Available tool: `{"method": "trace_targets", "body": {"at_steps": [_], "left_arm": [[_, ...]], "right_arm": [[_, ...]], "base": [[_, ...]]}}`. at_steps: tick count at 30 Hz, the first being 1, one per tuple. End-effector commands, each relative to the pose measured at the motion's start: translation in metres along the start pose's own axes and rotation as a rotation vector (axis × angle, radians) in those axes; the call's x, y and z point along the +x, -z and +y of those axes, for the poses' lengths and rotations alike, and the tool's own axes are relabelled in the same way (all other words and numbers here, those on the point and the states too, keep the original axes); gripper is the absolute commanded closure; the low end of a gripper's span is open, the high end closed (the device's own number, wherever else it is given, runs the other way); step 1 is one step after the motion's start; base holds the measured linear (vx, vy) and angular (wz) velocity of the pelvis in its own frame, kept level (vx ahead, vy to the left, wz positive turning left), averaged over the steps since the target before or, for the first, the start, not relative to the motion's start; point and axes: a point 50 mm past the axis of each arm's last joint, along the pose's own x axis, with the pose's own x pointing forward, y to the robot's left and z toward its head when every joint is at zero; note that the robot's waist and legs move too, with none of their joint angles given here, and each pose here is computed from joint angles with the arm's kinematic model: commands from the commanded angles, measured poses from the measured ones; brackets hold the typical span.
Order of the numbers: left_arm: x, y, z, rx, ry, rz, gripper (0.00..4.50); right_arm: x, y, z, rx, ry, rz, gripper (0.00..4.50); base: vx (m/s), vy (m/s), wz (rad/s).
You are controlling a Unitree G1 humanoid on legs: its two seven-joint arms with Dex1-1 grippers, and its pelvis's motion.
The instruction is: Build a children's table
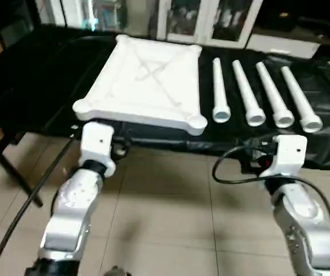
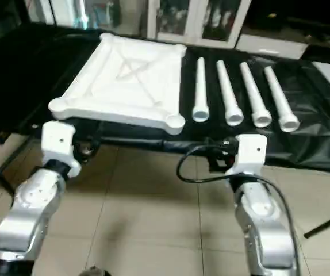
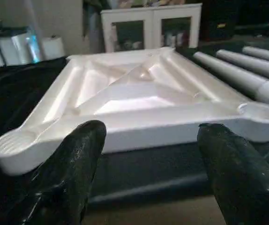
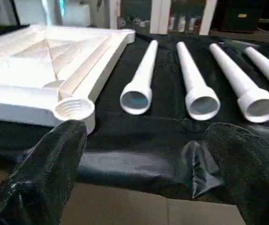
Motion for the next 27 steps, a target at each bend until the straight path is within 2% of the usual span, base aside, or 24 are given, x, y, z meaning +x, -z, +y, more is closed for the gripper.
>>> {"method": "trace_targets", "body": {"at_steps": [1,4,10,27], "left_arm": [[0.0009,-0.0017,-0.0019,0.005,0.004,-0.006,0.94],[0.0002,-0.004,-0.0002,0.036,0.005,-0.011,0.94],[0.0015,-0.0074,0.0053,0.032,-0.031,-0.018,0.94],[0.0023,-0.0087,-0.0027,0.04,0.005,-0.023,0.94]], "right_arm": [[-0.0021,-0.009,-0.0052,-0.007,0.027,-0.045,0.08],[-0.0035,-0.0102,-0.0072,-0.008,0.026,-0.051,0.08],[-0.0007,-0.0127,-0.0074,-0.011,0.013,-0.053,0.08],[-0.0026,-0.0133,-0.0086,-0.019,0.026,-0.067,0.08]], "base": [[0.055,0.033,-0.19],[0.088,0.025,-0.07],[0.129,0.003,0.03],[0.122,-0.004,-0.02]]}}
